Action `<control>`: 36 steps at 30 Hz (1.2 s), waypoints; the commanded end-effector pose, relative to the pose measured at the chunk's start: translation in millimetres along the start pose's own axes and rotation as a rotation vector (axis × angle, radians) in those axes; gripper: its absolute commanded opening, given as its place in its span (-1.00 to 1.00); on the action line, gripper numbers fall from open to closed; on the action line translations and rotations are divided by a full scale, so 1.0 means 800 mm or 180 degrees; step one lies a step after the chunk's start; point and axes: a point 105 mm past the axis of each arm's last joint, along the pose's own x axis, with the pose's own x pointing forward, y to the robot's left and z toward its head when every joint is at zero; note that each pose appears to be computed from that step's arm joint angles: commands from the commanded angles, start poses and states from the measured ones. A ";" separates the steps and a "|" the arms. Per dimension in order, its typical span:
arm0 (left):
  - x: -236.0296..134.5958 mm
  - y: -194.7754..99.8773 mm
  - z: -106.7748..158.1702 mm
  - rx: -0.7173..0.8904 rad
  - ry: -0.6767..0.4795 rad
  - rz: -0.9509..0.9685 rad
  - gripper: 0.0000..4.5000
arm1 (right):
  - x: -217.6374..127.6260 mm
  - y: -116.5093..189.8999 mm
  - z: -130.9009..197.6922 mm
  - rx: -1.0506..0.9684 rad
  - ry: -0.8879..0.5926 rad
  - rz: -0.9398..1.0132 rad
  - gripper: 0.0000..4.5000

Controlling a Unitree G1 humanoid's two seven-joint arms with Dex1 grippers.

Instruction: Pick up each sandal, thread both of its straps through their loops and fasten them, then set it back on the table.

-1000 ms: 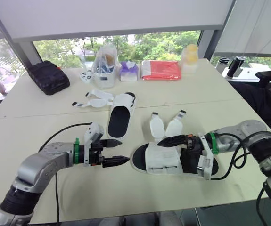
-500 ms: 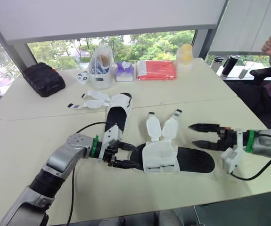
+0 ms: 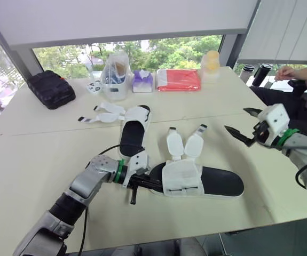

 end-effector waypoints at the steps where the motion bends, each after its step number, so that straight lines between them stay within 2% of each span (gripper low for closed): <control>1: 0.003 -0.005 0.002 0.0032 -0.0023 -0.0021 -0.99 | 0.000 0.042 -0.005 0.1213 0.0333 0.0490 1.00; 6: 0.002 -0.002 -0.002 0.0021 0.0015 0.0032 -0.99 | 0.016 0.061 -0.035 0.2270 0.0707 0.0527 1.00; 10: 0.001 0.001 -0.003 0.0042 0.0041 0.0065 -0.99 | 0.041 0.058 -0.039 0.2813 0.0630 0.0392 1.00; 16: 0.003 0.002 -0.003 0.0040 0.0025 0.0128 -0.99 | 0.075 0.063 -0.047 0.3272 0.0577 0.0344 1.00; 25: 0.003 0.002 -0.002 0.0038 0.0003 0.0204 -0.99 | 0.119 0.020 -0.062 0.3647 0.0246 -0.0235 1.00; 28: 0.002 0.003 -0.003 0.0036 0.0003 0.0234 -1.00 | 0.127 0.005 -0.063 0.3699 0.0107 -0.0412 0.66; 35: 0.001 0.002 -0.004 0.0028 0.0005 0.0261 -1.00 | 0.133 0.007 -0.056 0.3609 0.0096 -0.0238 -0.91; 36: 0.001 0.002 -0.004 0.0026 0.0005 0.0263 -1.00 | 0.132 0.006 -0.055 0.3588 0.0091 -0.0227 -0.99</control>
